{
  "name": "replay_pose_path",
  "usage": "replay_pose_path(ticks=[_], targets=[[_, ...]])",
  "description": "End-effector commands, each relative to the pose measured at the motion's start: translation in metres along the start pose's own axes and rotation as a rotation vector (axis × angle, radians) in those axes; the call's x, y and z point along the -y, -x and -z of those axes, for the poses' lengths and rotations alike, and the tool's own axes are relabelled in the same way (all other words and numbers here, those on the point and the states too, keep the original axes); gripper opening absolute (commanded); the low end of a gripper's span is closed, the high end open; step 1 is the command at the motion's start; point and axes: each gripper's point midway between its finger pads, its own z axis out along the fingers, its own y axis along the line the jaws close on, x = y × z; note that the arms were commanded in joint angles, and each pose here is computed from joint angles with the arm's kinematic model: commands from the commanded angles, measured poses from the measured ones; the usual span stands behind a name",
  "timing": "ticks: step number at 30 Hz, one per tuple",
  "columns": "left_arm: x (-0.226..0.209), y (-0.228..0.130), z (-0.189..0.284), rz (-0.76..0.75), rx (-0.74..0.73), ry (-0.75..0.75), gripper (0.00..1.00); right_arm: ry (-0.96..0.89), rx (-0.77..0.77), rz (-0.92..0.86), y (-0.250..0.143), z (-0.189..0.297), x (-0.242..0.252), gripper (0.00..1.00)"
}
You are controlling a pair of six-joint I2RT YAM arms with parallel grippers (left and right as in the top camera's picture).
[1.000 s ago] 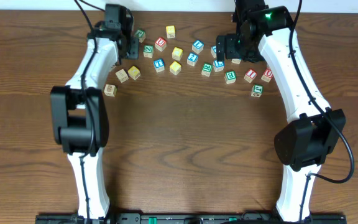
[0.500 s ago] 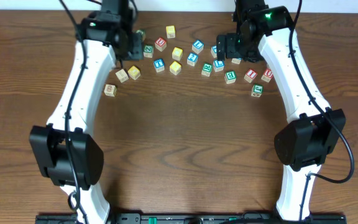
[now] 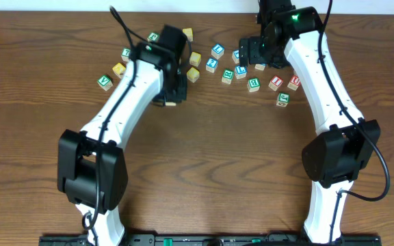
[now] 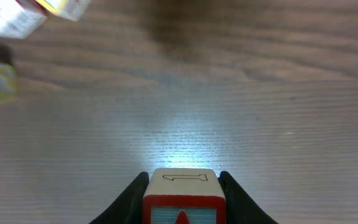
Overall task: Spell out AI2
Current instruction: 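Lift the red 'A' block and carry it toward table center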
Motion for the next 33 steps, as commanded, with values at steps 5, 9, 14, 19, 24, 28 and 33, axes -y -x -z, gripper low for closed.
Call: replay_pose_path(ticks=[5,9,14,19,24,28,33], targets=[[-0.004,-0.013,-0.045,0.062,0.010,0.003,0.30,-0.009,0.000,0.018,-0.002,0.000,-0.002,0.99],[-0.003,-0.011,-0.063,0.061,0.055,-0.015,0.30,-0.009,0.000,0.018,-0.002,0.000,-0.002,0.99],[-0.003,-0.012,-0.080,0.032,0.096,-0.029,0.29,-0.010,-0.003,0.018,-0.002,0.000,-0.002,0.99],[-0.002,-0.009,-0.086,0.010,0.127,-0.039,0.29,-0.010,-0.003,0.018,-0.002,0.000,-0.002,0.99],[0.001,0.001,-0.085,-0.025,0.167,-0.051,0.29,-0.010,-0.003,0.018,-0.002,0.000,-0.002,0.99],[0.003,0.007,-0.084,-0.042,0.192,-0.057,0.29,-0.010,-0.004,0.018,-0.003,0.000,-0.002,0.99],[0.006,0.009,-0.084,-0.046,0.203,-0.062,0.29,-0.012,-0.008,0.019,-0.003,0.000,-0.002,0.99]])
